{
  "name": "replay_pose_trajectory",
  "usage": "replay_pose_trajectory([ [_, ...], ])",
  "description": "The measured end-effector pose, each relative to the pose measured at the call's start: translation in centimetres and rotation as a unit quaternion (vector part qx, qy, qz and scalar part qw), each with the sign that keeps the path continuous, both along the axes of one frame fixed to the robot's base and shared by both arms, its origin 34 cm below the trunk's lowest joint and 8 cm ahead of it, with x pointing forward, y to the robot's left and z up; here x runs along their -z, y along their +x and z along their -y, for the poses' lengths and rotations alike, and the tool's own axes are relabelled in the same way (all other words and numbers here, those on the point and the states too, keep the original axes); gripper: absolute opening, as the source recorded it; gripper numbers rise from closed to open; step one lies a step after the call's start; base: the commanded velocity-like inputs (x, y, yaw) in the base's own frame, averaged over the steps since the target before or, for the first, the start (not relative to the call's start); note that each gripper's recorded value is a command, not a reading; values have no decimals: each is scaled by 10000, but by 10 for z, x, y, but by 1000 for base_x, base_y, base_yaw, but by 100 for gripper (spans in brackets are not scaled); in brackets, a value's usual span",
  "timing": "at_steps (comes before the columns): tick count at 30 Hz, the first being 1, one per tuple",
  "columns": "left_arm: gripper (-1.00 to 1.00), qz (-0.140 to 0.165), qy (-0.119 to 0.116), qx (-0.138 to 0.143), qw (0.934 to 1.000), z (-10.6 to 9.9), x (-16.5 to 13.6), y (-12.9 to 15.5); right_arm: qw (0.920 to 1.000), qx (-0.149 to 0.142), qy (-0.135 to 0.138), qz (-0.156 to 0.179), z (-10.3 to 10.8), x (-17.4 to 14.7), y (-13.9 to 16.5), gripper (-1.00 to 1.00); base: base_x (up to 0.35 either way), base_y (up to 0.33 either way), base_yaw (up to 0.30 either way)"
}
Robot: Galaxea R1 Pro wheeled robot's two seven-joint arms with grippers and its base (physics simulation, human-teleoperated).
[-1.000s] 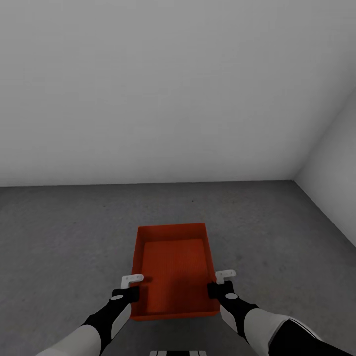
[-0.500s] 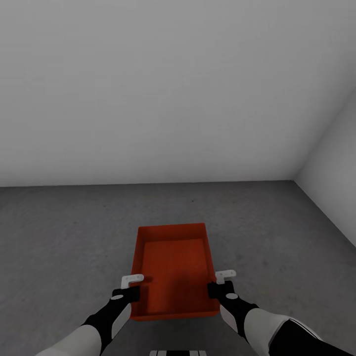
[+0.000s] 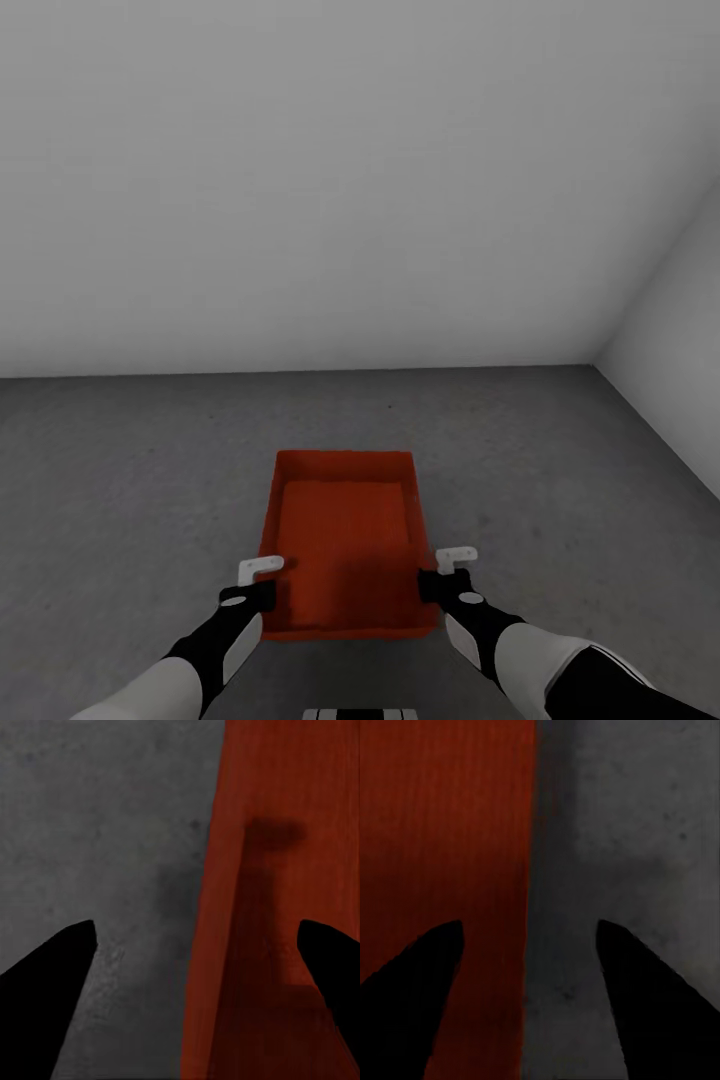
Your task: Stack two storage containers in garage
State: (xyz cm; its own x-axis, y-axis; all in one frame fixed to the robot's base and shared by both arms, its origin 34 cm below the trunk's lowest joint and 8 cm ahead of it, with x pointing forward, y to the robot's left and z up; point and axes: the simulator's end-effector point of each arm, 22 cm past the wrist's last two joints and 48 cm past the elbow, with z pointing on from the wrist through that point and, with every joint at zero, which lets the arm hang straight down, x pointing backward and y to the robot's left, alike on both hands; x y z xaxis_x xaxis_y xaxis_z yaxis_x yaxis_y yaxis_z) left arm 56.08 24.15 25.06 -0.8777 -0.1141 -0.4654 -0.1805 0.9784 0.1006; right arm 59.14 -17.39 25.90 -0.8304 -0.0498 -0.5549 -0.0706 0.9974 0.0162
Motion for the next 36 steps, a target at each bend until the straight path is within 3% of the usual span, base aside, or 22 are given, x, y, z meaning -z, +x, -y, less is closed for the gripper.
replay_pose_trajectory([
  [36, 100, 44, -45, -82, 9999, -1, -12, 5, 10000, 9, -27, 2, 2, -11, 3, 100, 0, 0, 0],
])
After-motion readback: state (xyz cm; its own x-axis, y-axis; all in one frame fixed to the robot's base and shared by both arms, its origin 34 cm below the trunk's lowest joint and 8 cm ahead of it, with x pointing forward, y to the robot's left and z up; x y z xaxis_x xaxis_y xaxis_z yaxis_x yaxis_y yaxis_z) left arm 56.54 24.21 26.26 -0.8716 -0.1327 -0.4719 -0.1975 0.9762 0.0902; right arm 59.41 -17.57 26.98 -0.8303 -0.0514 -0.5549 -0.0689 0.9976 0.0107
